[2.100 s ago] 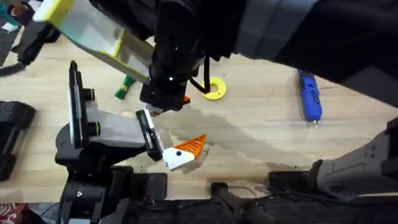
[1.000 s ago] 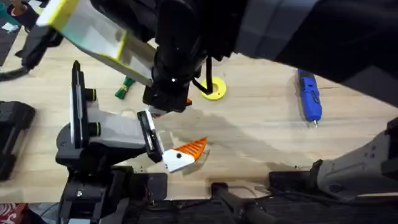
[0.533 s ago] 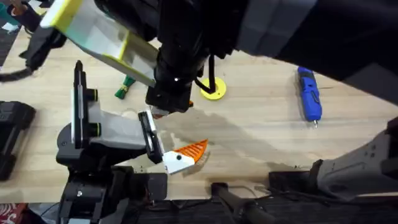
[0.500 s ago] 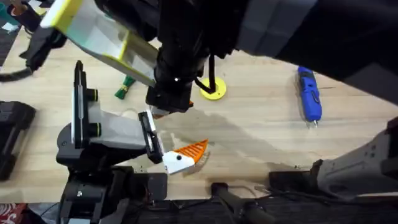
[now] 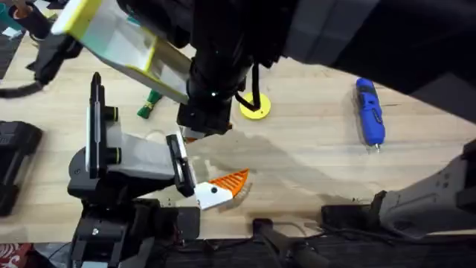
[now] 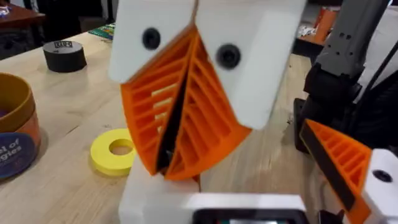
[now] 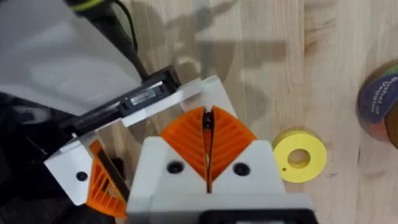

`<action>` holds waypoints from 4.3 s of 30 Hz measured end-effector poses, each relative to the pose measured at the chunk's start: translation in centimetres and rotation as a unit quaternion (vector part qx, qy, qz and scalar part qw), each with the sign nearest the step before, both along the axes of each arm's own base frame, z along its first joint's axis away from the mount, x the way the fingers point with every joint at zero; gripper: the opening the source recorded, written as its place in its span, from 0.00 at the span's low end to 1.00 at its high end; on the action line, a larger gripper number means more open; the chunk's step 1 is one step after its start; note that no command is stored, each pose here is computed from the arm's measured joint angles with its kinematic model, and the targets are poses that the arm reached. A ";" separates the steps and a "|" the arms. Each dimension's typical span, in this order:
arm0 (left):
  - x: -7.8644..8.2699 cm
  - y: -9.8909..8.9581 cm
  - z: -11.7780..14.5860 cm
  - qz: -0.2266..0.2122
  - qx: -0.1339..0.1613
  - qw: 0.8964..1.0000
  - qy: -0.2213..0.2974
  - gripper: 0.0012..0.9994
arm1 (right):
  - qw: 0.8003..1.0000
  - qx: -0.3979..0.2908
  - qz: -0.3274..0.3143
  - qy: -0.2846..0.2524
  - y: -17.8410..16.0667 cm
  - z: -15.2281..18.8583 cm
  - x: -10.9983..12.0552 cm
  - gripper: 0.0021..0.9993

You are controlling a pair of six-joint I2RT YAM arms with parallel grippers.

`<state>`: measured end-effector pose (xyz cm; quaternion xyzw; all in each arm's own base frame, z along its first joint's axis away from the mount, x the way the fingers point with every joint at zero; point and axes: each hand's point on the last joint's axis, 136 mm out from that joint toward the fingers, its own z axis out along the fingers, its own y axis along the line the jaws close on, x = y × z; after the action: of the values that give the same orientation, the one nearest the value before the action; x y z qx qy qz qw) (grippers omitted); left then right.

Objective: Pick up the gripper from the table and insert it into the empty holder that is missing its gripper. Then pick up a screw, insert it into the mounting hole, and use the screwdriver to tighten it. Finally, clean up the table by picking up the vegetable and placing it into the bucket.

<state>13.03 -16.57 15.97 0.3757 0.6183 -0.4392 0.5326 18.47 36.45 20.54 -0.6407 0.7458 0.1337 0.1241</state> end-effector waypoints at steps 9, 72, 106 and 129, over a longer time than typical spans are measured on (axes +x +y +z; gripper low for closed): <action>0.3 0.1 0.0 0.010 0.001 1.000 -0.002 0.99 | 1.000 -0.014 -0.009 -0.004 -0.9 -0.3 0.7 0.99; 0.5 0.2 0.0 0.015 0.002 1.000 -0.005 0.99 | 0.971 0.231 -0.047 -0.043 -15.1 -1.3 -2.0 1.00; 0.5 0.2 0.0 0.015 0.002 1.000 -0.005 0.99 | 0.969 0.241 -0.023 -0.045 -14.8 -1.0 -2.4 1.00; 0.5 0.2 0.0 0.015 0.004 1.000 -0.008 0.02 | 0.968 0.243 -0.049 -0.027 -14.8 -1.0 -2.4 1.00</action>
<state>13.55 -16.37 15.98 0.3718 0.6212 -0.4255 0.5430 16.05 21.66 19.57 -0.5573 0.7176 0.2873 0.3030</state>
